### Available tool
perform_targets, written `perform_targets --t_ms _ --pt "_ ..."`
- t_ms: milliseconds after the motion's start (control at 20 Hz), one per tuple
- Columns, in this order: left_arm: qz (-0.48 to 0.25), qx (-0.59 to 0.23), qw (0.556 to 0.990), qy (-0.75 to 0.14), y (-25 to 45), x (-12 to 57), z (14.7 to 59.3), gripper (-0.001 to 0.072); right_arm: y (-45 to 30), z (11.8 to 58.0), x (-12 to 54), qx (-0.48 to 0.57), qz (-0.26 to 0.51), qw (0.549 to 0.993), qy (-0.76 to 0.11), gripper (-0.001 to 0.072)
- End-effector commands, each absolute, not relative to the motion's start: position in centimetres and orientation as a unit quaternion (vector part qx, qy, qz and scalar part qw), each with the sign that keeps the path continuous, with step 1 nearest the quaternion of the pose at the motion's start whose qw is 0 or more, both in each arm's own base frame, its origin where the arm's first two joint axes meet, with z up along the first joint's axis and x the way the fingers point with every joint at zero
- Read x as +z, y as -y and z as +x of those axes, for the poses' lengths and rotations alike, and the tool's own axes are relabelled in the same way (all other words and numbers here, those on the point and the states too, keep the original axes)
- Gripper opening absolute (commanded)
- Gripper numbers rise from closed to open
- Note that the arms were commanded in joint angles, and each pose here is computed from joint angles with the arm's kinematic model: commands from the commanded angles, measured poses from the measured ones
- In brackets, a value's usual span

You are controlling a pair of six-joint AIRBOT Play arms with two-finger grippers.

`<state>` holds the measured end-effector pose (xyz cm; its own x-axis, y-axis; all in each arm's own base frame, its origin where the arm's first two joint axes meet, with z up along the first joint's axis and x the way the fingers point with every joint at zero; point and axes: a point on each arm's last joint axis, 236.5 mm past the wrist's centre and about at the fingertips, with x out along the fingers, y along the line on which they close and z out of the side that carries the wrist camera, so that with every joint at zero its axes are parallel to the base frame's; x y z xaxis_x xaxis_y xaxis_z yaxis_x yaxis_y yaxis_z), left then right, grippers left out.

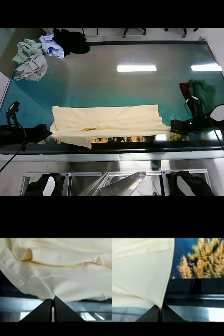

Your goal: Fold the shirts.

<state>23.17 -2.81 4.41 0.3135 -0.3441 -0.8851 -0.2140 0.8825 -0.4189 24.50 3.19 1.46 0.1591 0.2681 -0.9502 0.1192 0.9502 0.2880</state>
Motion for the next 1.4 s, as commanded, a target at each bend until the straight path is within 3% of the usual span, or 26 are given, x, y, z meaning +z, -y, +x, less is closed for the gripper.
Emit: perform_targets --t_ms 0,250,600,800,1000,1050,1100,1150,1200,1250,1300,1350 --pt "-0.285 -0.048 0.778 -0.558 3.0 3.7 27.5 0.001 -2.8 27.2 1.3 0.031 0.164 0.775 -0.61 0.002" --pt "-0.29 -0.042 0.771 -0.565 0.2 2.4 35.5 0.001 -3.1 31.2 -2.6 0.032 0.197 0.758 -0.622 0.002" --pt "-0.239 -0.068 0.755 -0.607 0.7 -0.4 41.5 0.001 -3.4 39.5 -4.4 0.044 0.23 0.759 -0.608 0.002" --pt "-0.225 -0.077 0.742 -0.627 1.1 -1.6 43.0 0.001 -4.1 41.3 -6.6 0.049 0.235 0.744 -0.623 0.0021" --pt "-0.232 -0.083 0.701 -0.669 1.5 -4.0 41.5 0.001 -4.2 41.2 -8.0 0.046 0.241 0.732 -0.636 0.0022" --pt "-0.235 -0.082 0.697 -0.673 1.2 -4.1 41.2 0.001 -4.1 41.2 -7.9 0.047 0.241 0.733 -0.634 0.0087" --pt "-0.238 -0.078 0.698 -0.671 0.8 -4.0 41.3 0.001 -4.1 41.3 -7.8 0.047 0.24 0.733 -0.634 0.0429" --pt "-0.241 -0.074 0.701 -0.667 0.4 -3.8 41.3 0.001 -4.2 41.0 -7.6 0.054 0.236 0.73 -0.639 0.0704" --pt "-0.244 -0.069 0.707 -0.66 -0.3 -3.3 41.5 0.0041 -4.3 40.4 -7.1 0.072 0.225 0.723 -0.65 0.0705" --pt "-0.248 -0.062 0.715 -0.651 -0.9 -2.7 41.7 0.0368 -4.3 39.3 -6.5 0.092 0.218 0.708 -0.666 0.0705" --pt "-0.259 -0.049 0.72 -0.642 -1.6 -2.0 41.8 0.0642 -4.3 38.4 -5.9 0.109 0.216 0.693 -0.679 0.0705" --pt "-0.265 -0.042 0.725 -0.634 -2.3 -1.4 41.8 0.068 -4.2 37.5 -5.3 0.13 0.219 0.68 -0.687 0.0705"
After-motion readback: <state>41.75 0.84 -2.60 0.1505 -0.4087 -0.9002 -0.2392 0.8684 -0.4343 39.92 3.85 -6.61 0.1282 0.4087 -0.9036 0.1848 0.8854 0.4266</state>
